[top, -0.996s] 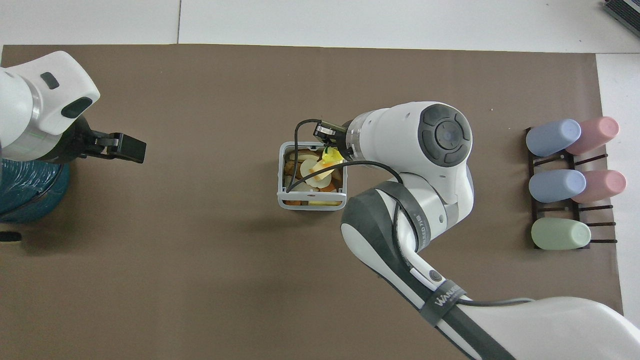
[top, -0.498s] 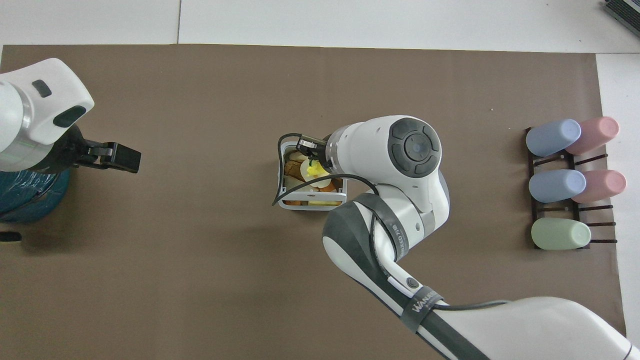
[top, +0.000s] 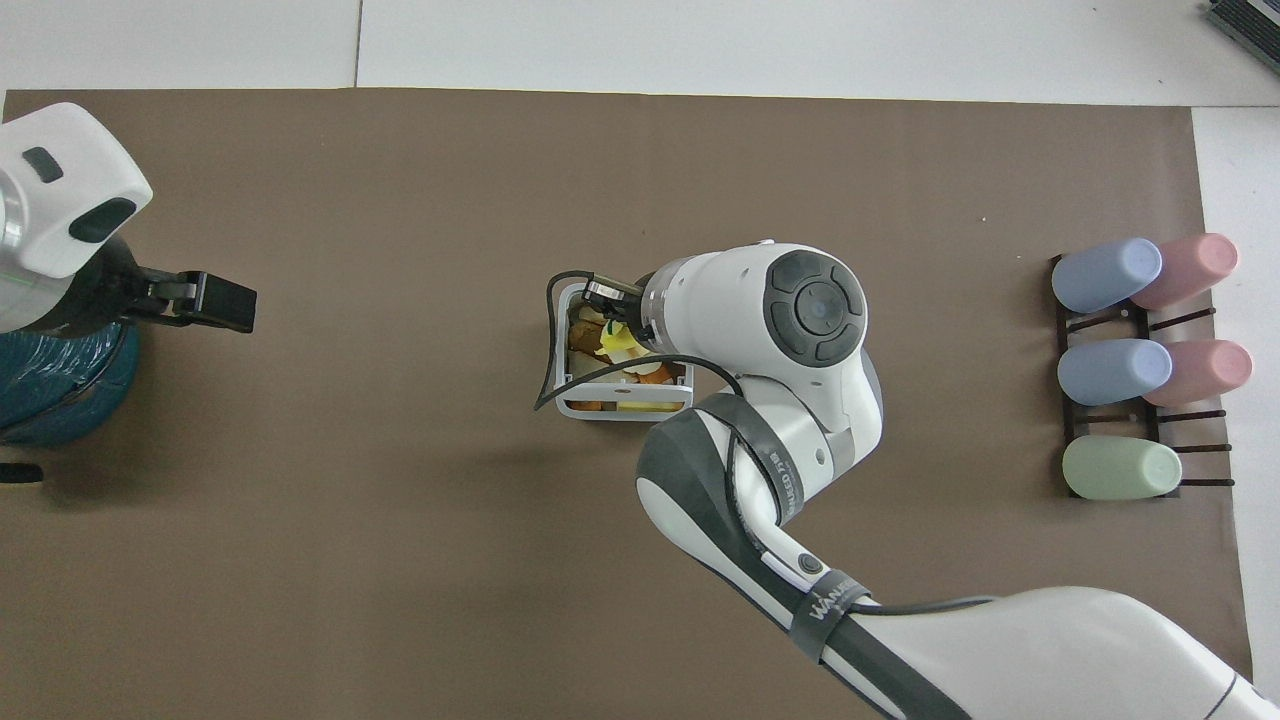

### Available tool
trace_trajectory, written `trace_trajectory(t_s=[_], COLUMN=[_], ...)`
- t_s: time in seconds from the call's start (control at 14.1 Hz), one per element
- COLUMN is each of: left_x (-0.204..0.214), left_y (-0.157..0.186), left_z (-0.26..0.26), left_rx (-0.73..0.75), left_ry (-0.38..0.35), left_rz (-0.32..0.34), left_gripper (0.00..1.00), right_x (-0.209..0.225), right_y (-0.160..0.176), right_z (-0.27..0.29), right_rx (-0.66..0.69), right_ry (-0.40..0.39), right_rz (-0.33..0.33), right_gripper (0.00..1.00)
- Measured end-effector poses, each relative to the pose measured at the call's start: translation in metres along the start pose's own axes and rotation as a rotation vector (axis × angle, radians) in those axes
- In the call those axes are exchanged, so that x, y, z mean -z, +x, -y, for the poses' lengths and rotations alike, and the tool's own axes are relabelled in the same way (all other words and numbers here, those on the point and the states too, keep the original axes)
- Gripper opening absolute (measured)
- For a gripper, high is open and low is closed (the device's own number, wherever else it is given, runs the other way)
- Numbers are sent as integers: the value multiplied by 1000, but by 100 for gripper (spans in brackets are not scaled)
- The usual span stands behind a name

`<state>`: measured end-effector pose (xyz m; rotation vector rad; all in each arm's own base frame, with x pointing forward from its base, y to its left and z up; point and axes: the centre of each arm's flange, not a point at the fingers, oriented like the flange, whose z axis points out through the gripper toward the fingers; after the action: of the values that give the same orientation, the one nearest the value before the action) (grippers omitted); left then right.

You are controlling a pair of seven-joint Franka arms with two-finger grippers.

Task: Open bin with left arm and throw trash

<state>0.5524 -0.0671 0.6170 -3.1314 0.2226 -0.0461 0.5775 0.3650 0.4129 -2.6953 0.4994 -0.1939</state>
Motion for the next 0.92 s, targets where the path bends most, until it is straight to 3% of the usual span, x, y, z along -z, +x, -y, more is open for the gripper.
trace_trajectory(t_s=[0.36,0.92], left_x=[14,16], left_y=[-4,-7], left_z=[20,19], left_rx=[-4,-6], left_ry=[1,0], left_rz=[6,17], left_gripper=[100,100], right_x=[1,35], right_y=[-4,16], right_z=[5,19], right_rx=[8,6], right_ry=[14,56], right_rz=[-7,-60], right_gripper=[99,100])
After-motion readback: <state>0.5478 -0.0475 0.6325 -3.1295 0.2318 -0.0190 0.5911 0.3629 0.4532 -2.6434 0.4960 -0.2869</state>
